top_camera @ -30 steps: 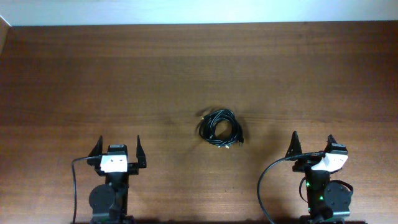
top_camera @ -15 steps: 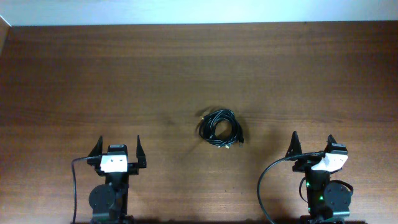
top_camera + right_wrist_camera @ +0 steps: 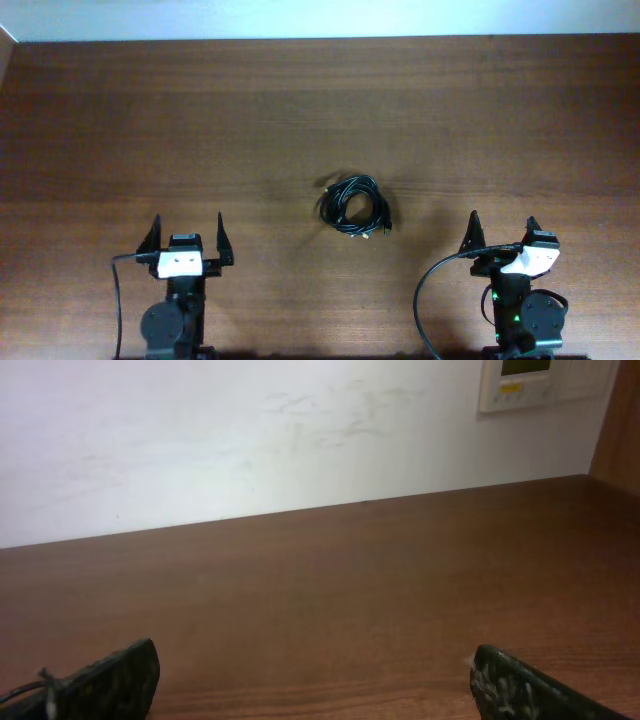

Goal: Untangle cables

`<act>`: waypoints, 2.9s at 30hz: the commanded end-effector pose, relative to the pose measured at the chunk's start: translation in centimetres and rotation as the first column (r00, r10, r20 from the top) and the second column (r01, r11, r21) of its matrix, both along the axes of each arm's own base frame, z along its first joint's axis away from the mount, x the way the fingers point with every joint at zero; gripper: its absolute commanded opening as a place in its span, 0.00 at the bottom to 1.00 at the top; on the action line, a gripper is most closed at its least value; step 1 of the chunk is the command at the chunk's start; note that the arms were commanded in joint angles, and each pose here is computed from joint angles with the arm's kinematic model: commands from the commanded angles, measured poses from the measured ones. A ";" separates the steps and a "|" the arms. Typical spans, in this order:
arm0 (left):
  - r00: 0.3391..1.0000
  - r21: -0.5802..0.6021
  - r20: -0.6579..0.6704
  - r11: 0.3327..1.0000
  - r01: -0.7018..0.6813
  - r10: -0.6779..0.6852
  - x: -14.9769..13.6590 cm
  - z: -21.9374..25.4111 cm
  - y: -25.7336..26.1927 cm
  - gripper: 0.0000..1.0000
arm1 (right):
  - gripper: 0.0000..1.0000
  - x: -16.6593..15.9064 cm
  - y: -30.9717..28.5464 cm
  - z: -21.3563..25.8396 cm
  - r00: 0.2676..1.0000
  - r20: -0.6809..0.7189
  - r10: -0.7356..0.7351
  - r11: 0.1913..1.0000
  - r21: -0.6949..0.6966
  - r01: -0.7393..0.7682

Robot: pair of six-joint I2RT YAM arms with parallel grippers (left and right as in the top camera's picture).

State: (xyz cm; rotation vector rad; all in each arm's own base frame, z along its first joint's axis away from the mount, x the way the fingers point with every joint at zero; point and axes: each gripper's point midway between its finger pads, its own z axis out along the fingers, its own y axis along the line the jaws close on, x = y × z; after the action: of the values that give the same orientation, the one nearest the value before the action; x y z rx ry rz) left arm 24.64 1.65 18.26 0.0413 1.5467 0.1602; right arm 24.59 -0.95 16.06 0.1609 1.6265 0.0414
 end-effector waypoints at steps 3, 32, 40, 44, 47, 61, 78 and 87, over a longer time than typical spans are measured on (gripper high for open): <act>0.960 0.030 0.281 1.000 0.010 -0.018 -1.2 6.9 -0.3 0.99 | 0.98 0.0 -0.3 -0.3 1.000 -0.007 -0.019 1.000 0.005 0.019; 0.907 -0.173 -0.073 0.901 0.398 -0.415 -3.4 16.4 -7.3 0.99 | 0.99 0.0 -0.3 -0.3 1.000 -0.007 -0.019 1.000 0.005 0.019; 0.089 -0.291 -0.022 0.092 0.952 -0.996 -13.9 22.4 -18.2 0.99 | 0.98 0.0 -0.3 -0.3 1.000 -0.007 -0.019 1.000 0.005 0.019; 0.124 -0.208 -0.024 0.126 0.970 -0.992 -13.1 22.9 -18.1 0.99 | 0.98 0.0 -0.3 -0.3 1.000 -0.007 -0.019 1.000 0.005 0.019; 0.128 0.204 0.006 0.127 0.971 -0.992 -13.5 26.9 -18.1 0.99 | 0.99 0.0 -0.3 -0.3 1.000 -0.007 -0.019 1.000 0.005 0.019; 0.827 -0.388 -0.450 0.908 0.159 -0.337 14.5 16.2 -10.9 0.99 | 0.98 0.0 -0.3 -0.3 1.000 -0.007 -0.019 1.000 0.005 0.019; -0.013 -0.227 -0.956 0.709 0.668 -0.293 2.4 -8.4 -28.4 0.89 | 0.99 0.0 -0.3 -0.3 1.000 -0.007 -0.019 1.000 0.005 0.019; -0.149 -0.251 -0.966 0.644 0.723 -0.210 -0.8 -15.3 -31.9 0.99 | 0.99 0.0 -0.3 -0.3 1.000 -0.007 -0.019 1.000 0.005 0.019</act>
State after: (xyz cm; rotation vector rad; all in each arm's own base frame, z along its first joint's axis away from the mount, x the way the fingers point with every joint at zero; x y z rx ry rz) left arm 24.52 -29.37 5.07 1.3865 2.7465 -0.2944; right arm 24.59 -1.02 16.06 0.1648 1.6261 0.0370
